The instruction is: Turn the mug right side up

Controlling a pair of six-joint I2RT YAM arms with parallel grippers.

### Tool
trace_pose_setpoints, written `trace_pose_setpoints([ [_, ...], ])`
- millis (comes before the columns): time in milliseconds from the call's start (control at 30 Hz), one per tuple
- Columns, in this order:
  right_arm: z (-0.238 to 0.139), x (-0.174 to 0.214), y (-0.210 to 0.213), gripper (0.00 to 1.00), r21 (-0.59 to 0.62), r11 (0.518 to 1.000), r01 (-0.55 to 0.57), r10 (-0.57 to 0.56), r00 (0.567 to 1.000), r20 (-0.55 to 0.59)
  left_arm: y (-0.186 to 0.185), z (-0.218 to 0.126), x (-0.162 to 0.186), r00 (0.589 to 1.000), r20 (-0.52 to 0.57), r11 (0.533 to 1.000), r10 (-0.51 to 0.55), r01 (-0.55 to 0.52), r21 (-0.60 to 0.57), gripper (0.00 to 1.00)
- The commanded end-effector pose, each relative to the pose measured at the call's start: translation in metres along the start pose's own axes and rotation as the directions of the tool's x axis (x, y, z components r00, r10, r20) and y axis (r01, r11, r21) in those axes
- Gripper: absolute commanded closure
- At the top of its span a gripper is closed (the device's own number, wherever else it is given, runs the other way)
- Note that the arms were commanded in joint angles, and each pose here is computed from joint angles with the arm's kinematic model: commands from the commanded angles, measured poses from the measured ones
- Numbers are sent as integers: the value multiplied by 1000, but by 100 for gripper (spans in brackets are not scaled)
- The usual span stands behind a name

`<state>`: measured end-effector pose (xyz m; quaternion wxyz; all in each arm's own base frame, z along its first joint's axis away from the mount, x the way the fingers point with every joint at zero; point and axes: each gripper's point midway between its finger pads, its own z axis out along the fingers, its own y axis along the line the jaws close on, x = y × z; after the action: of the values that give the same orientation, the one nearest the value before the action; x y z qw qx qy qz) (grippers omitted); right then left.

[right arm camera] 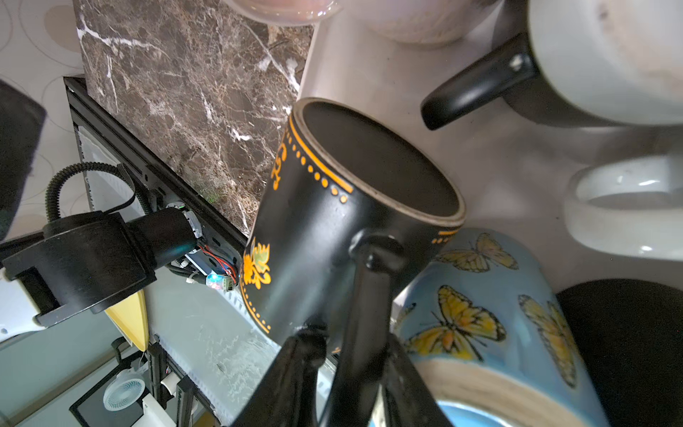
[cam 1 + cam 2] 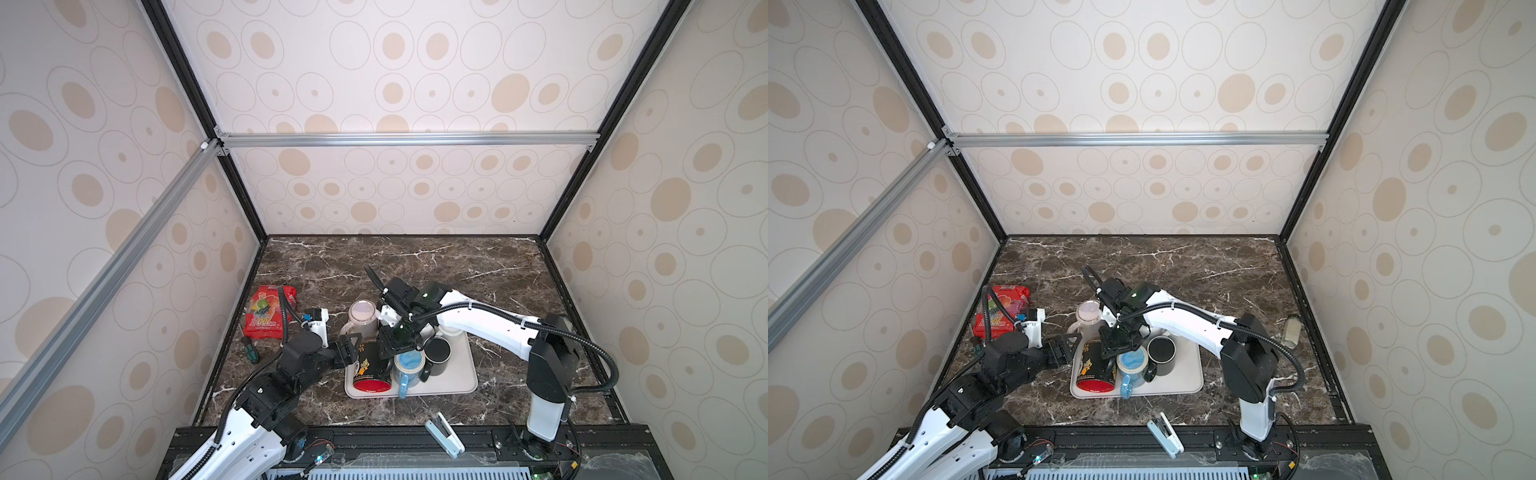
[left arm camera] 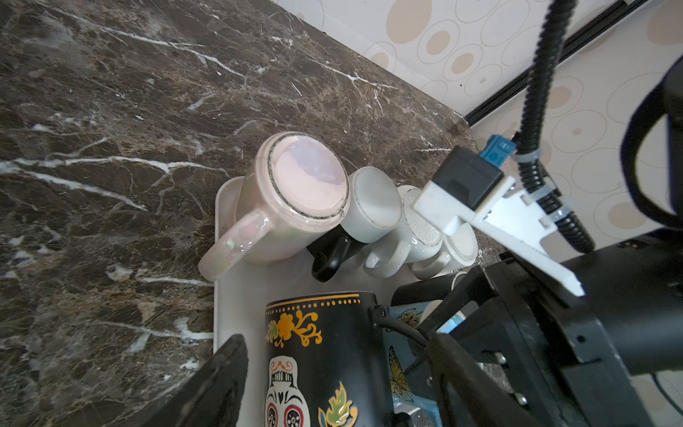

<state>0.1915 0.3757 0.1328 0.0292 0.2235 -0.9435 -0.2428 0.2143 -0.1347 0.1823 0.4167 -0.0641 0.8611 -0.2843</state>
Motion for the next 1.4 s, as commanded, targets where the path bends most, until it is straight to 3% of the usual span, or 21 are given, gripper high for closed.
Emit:
trace_pose_setpoints([
  [0, 10, 14, -6, 63, 37, 999, -7, 10, 997, -78, 1, -4, -5, 1000, 17, 1000, 16, -16, -4, 22],
  [200, 15, 13, -8, 69, 48, 999, -4, 8, 995, -102, 5, -5, -4, 1000, 23, 1000, 17, -16, -15, 22],
  [433, 12, 10, -1, 99, 31, 1000, -3, 6, 996, -91, 5, -6, -4, 999, 29, 1000, 17, -17, -12, 22],
  [567, 7, 5, 8, 100, -3, 1000, 11, -11, 999, -47, 5, -6, -6, 999, 34, 1000, 16, -16, -9, 22],
  [700, -8, -8, 32, 100, -97, 992, 80, -69, 991, 117, 4, -6, -6, 999, 35, 1000, 16, -15, -7, 22],
  [933, -28, -27, 41, 100, 30, 983, 181, -177, 895, 408, 7, -5, -7, 999, 43, 1000, 6, -5, -22, 22],
  [1033, -27, -30, 35, 100, 107, 978, 181, -210, 832, 513, 10, -2, -4, 999, 40, 1000, 5, -3, -31, 23],
  [1167, -26, -34, 32, 100, 223, 961, 164, -271, 715, 644, 13, 1, -2, 999, 40, 999, -9, 11, -33, 23],
  [1233, -23, -33, 30, 100, 285, 948, 145, -307, 661, 685, 12, 2, -2, 999, 39, 999, -13, 14, -33, 24],
  [1367, -10, -27, 25, 100, 383, 919, 95, -356, 619, 700, 15, 3, -1, 999, 36, 999, -10, 11, -43, 25],
])
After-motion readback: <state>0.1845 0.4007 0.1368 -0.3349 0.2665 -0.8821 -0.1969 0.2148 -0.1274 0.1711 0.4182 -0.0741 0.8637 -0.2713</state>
